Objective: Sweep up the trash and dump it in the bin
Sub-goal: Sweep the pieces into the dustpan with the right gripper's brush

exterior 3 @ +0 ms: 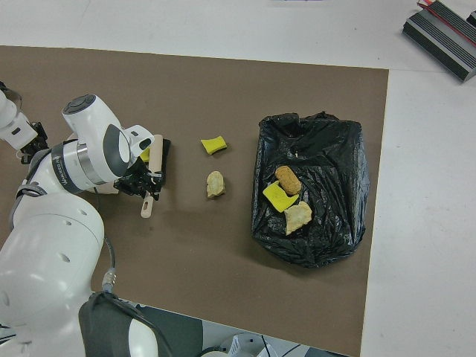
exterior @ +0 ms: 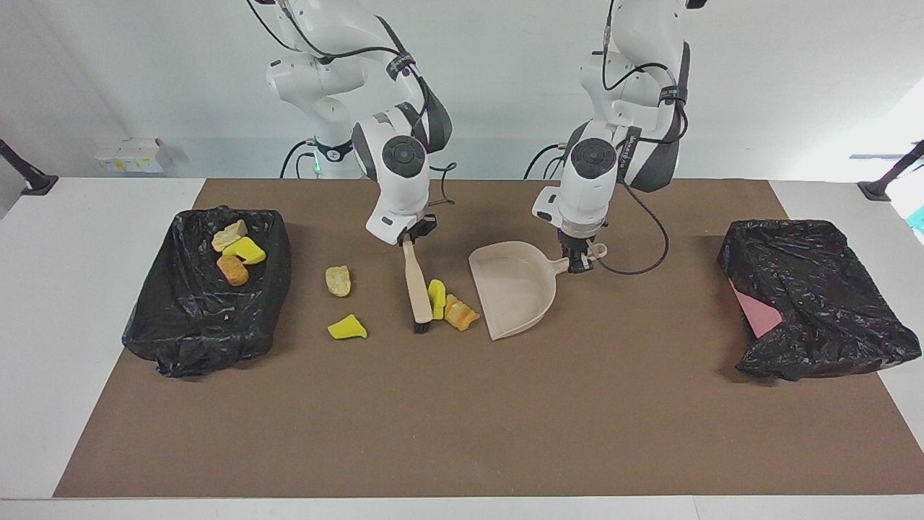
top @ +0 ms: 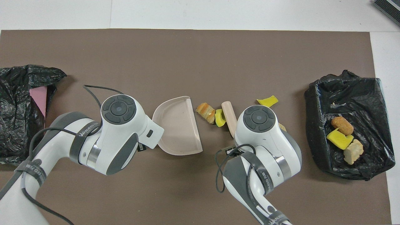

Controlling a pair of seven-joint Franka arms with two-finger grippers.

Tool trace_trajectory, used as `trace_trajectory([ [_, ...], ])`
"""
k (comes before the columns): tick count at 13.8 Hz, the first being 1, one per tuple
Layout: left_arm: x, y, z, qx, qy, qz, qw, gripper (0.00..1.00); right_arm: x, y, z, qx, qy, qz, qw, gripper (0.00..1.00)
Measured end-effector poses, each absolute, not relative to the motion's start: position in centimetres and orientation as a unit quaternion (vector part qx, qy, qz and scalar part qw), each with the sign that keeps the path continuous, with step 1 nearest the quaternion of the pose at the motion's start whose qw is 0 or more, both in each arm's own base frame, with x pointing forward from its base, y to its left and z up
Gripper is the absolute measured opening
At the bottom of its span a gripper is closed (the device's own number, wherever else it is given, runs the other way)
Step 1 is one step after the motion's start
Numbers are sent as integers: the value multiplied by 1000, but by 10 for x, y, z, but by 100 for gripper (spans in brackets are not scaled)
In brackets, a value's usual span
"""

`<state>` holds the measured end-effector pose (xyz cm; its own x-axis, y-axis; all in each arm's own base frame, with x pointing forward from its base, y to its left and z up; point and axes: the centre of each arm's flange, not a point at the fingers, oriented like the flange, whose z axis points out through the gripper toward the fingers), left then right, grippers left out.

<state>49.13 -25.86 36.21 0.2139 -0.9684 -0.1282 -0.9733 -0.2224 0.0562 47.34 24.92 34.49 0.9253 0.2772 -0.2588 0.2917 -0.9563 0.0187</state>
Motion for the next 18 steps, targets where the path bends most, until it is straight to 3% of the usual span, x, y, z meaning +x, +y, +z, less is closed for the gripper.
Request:
trace_trajectory([
  [3, 487, -267, 359, -789, 610, 69, 20, 32, 465, 263, 345, 974, 185, -130, 27, 26],
  [9, 484, -284, 353, -796, 602, 63, 23, 32, 411, 347, 371, 954, 272, -122, 34, 26],
  [15, 487, -284, 353, -796, 601, 60, 23, 32, 470, 274, 397, 975, 188, -115, 24, 26],
  [18, 490, -282, 355, -799, 598, 58, 24, 32, 498, 215, 396, 984, 120, -106, 72, 26],
])
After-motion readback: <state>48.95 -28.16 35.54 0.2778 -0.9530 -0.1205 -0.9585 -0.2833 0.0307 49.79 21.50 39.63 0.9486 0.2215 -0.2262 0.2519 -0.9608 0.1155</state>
